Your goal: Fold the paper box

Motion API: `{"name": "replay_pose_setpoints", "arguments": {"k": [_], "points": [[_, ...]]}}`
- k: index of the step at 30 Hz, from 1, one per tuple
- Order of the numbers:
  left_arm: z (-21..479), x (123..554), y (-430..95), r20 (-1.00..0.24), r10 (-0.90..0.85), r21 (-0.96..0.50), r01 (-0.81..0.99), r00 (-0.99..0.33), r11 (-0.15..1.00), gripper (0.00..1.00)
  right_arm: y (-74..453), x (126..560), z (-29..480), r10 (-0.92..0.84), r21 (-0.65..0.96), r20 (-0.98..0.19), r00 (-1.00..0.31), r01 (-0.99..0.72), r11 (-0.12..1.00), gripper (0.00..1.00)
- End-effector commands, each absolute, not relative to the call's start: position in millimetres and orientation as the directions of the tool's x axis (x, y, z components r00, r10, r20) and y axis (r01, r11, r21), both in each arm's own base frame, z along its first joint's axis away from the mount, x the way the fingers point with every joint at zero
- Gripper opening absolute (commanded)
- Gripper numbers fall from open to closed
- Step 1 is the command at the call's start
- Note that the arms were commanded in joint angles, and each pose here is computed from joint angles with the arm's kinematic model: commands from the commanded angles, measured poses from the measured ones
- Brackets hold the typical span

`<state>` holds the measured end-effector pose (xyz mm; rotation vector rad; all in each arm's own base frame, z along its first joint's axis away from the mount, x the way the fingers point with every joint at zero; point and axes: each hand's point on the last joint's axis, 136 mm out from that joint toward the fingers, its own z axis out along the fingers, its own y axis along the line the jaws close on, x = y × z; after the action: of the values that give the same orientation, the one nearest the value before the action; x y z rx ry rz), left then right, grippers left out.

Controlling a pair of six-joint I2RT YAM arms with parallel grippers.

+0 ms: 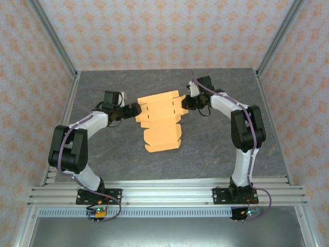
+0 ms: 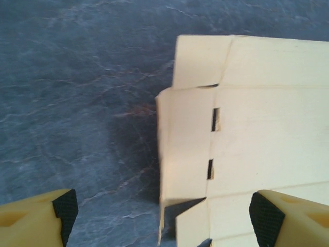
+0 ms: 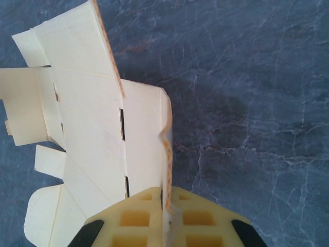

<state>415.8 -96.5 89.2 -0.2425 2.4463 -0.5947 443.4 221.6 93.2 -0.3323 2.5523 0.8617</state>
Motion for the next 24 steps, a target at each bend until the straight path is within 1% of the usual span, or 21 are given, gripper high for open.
{"name": "replay_pose_setpoints", "arguments": {"k": [1,2,4,6,9,12,13,15,16,17,19,20,23,24], "points": [[88,423,-117,-0.576,-0.236,-0.464,0.076,-0.783,0.882,0.81,220,435,102,-0.116,0.518,-0.488,-0.865,-0.394,0.759,0.02],[85,423,-118,-0.578,-0.221,-0.449,0.081,-0.785,0.890,0.78,220,433,101,-0.114,0.518,-0.490,-0.864,-0.394,0.759,0.02],[75,423,-116,-0.572,-0.206,-0.420,0.068,-0.794,0.905,0.65,219,432,104,-0.106,0.515,-0.503,-0.858,-0.396,0.760,0.03],[67,424,-115,-0.562,-0.220,-0.423,0.049,-0.797,0.905,0.54,217,433,107,-0.096,0.508,-0.509,-0.855,-0.389,0.769,0.03],[62,425,-111,-0.573,-0.222,-0.398,0.031,-0.789,0.917,0.45,215,433,112,-0.077,0.505,-0.527,-0.846,-0.385,0.772,0.06],[56,422,-109,-0.582,-0.179,-0.350,0.045,-0.793,0.936,0.39,212,434,114,-0.067,0.489,-0.544,-0.837,-0.380,0.785,0.06],[55,421,-112,-0.580,-0.160,-0.342,0.061,-0.799,0.938,0.35,211,435,116,-0.062,0.486,-0.546,-0.836,-0.376,0.789,0.06],[53,420,-118,-0.576,-0.120,-0.326,0.093,-0.809,0.941,0.24,211,434,120,-0.048,0.494,-0.552,-0.833,-0.373,0.786,0.07],[54,420,-122,-0.582,-0.113,-0.337,0.112,-0.806,0.935,0.19,211,435,123,-0.036,0.496,-0.560,-0.827,-0.370,0.786,0.10],[58,421,-126,-0.592,-0.115,-0.353,0.128,-0.798,0.927,0.14,210,436,124,-0.026,0.492,-0.568,-0.823,-0.364,0.791,0.15],[68,422,-129,-0.625,-0.136,-0.377,0.145,-0.769,0.915,0.07,200,439,126,0.005,0.463,-0.582,-0.813,-0.326,0.825,0.31],[77,424,-130,-0.650,-0.159,-0.390,0.147,-0.743,0.909,0.05,190,442,131,0.042,0.436,-0.598,-0.800,-0.280,0.855,0.40],[105,423,-129,-0.717,-0.205,-0.401,0.154,-0.666,0.903,0.04,160,442,162,0.195,0.409,-0.670,-0.716,-0.136,0.902,0.58],[114,421,-129,-0.742,-0.207,-0.387,0.156,-0.638,0.909,0.04,151,439,175,0.244,0.414,-0.687,-0.684,-0.093,0.905,0.66]]}}
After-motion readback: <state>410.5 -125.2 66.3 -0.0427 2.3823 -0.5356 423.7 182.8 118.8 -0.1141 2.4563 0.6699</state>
